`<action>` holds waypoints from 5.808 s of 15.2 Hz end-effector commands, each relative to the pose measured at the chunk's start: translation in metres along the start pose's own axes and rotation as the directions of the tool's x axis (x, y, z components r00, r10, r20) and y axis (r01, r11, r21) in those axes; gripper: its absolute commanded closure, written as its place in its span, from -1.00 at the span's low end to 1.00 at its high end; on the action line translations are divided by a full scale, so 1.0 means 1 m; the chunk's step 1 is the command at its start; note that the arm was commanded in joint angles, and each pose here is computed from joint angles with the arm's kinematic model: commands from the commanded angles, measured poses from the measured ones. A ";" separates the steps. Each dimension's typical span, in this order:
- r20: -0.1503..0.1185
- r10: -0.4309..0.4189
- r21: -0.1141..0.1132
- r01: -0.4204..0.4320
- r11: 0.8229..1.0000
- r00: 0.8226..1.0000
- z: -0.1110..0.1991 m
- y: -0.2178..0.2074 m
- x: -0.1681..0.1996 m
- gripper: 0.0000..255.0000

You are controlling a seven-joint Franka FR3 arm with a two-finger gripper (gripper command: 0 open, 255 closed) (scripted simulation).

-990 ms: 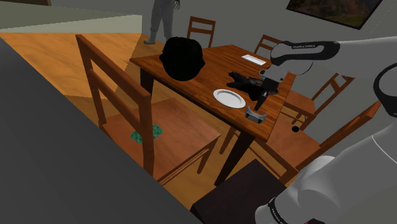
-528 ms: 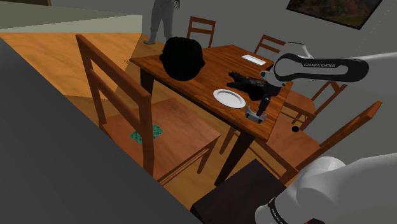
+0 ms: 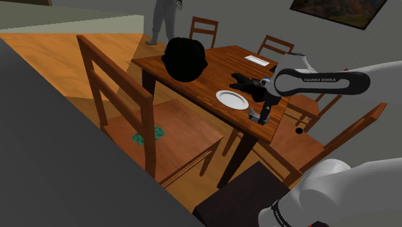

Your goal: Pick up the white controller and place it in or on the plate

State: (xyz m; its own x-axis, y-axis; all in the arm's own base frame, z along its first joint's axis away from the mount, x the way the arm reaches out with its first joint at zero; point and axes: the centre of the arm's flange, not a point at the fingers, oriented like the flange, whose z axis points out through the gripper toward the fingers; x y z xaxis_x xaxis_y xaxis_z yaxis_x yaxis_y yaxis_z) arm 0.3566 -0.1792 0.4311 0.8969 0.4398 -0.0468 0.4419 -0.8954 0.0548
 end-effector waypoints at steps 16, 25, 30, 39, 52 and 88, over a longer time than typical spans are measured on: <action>0.000 0.000 -0.001 0.000 1.000 1.000 0.002 0.000 0.000 1.00; 0.000 0.000 -0.001 0.000 1.000 1.000 -0.040 0.003 -0.002 1.00; 0.000 0.000 -0.001 0.000 1.000 1.000 -0.067 0.004 -0.003 1.00; 0.000 0.000 -0.001 0.000 1.000 1.000 -0.088 0.034 0.056 1.00; 0.000 0.000 -0.001 0.000 1.000 1.000 -0.073 0.086 0.168 1.00; 0.000 0.000 -0.001 0.000 1.000 1.000 -0.068 0.083 0.170 -1.00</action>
State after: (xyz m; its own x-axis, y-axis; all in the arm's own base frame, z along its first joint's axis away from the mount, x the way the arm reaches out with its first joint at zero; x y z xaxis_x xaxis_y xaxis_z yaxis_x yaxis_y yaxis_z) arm 0.5470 -0.1734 0.4955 0.8969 0.4398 -0.0465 0.4420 -0.8953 0.0554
